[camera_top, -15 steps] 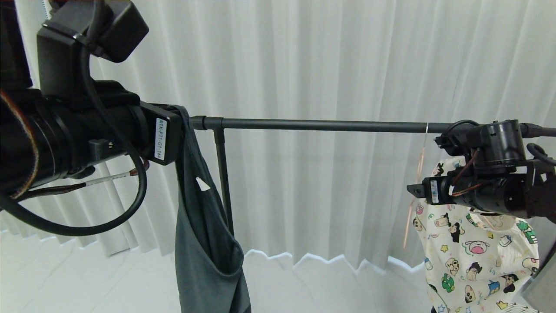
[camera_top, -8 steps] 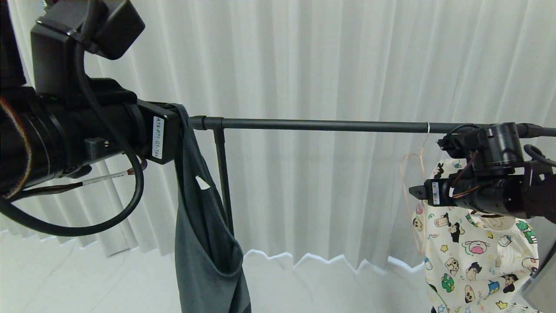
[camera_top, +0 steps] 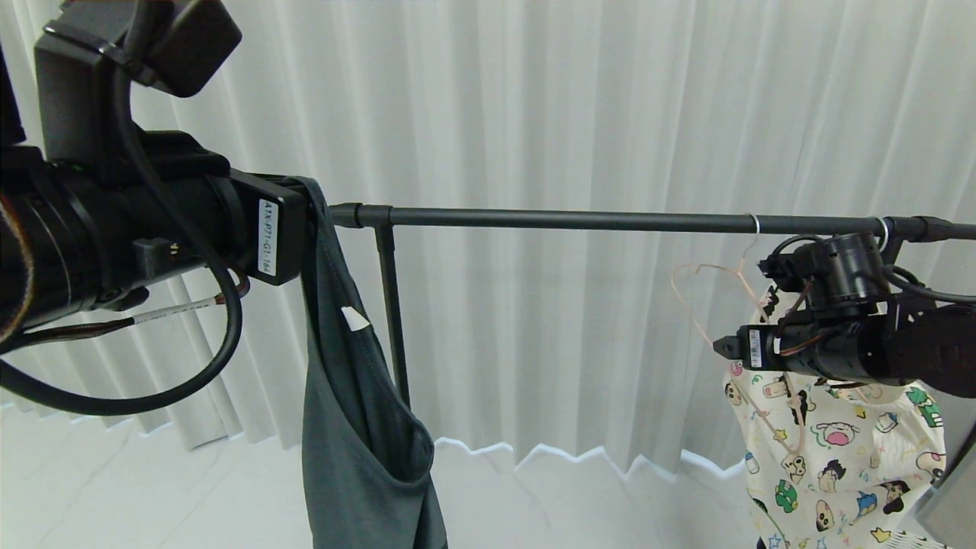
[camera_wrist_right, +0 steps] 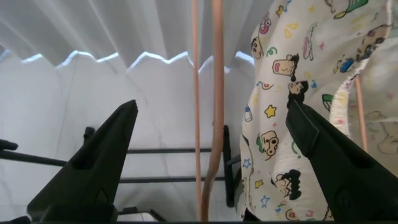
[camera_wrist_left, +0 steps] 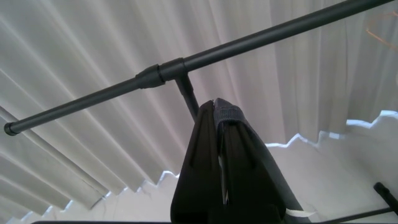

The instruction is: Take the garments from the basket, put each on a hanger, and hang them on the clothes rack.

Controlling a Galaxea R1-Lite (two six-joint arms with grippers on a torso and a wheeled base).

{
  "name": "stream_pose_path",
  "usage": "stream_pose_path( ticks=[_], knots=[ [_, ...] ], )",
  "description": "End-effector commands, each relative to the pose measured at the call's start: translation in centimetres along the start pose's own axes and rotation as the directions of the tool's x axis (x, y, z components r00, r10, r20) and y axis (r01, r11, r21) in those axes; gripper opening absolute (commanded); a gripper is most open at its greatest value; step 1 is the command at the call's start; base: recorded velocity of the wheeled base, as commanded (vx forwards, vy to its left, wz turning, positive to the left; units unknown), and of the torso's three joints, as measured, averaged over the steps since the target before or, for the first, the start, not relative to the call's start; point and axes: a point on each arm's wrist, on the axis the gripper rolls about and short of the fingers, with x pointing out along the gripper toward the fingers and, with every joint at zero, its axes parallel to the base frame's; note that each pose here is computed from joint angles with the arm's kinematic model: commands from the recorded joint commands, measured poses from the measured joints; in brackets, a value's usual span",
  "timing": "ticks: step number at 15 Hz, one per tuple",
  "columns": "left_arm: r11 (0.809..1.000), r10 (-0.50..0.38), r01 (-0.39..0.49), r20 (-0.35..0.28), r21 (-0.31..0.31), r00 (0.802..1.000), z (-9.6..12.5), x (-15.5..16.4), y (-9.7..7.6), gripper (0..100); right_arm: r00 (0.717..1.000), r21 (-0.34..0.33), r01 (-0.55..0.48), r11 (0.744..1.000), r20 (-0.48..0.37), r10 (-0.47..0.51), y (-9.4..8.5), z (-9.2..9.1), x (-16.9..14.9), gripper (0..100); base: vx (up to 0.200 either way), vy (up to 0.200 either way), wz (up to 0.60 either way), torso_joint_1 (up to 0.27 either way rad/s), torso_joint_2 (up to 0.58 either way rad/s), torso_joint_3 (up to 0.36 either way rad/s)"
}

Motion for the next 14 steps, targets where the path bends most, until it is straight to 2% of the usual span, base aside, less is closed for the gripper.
stream_pose_path(
  ticks=[1, 11, 14],
  knots=[
    [1.0, 0.001, -0.001, -0.002, 0.001, 1.0, 0.0, 0.0, 0.0, 0, 1.0, 0.001, 0.0, 1.0, -0.018, 0.0, -0.2, -0.2, 0.6, 0, 0.0, 0.0, 0.0, 0.0, 0.0, 0.0],
    [1.0, 0.0, 0.0, -0.003, 0.0, 1.0, -0.1, 0.1, 0.0, 0, 0.999, 0.019, -0.036, 0.999, 0.034, 0.035, -0.2, 1.3, -0.1, 0, 0.0, 0.0, 0.0, 0.0, 0.0, 0.0],
    [1.0, 0.001, -0.001, -0.002, -0.002, 1.0, 0.0, 0.1, 0.0, 0, 0.996, 0.028, -0.046, 0.999, 0.075, 0.044, -0.5, 1.9, -1.6, 0, 0.0, 0.0, 0.0, 0.0, 0.0, 0.0]
  ],
)
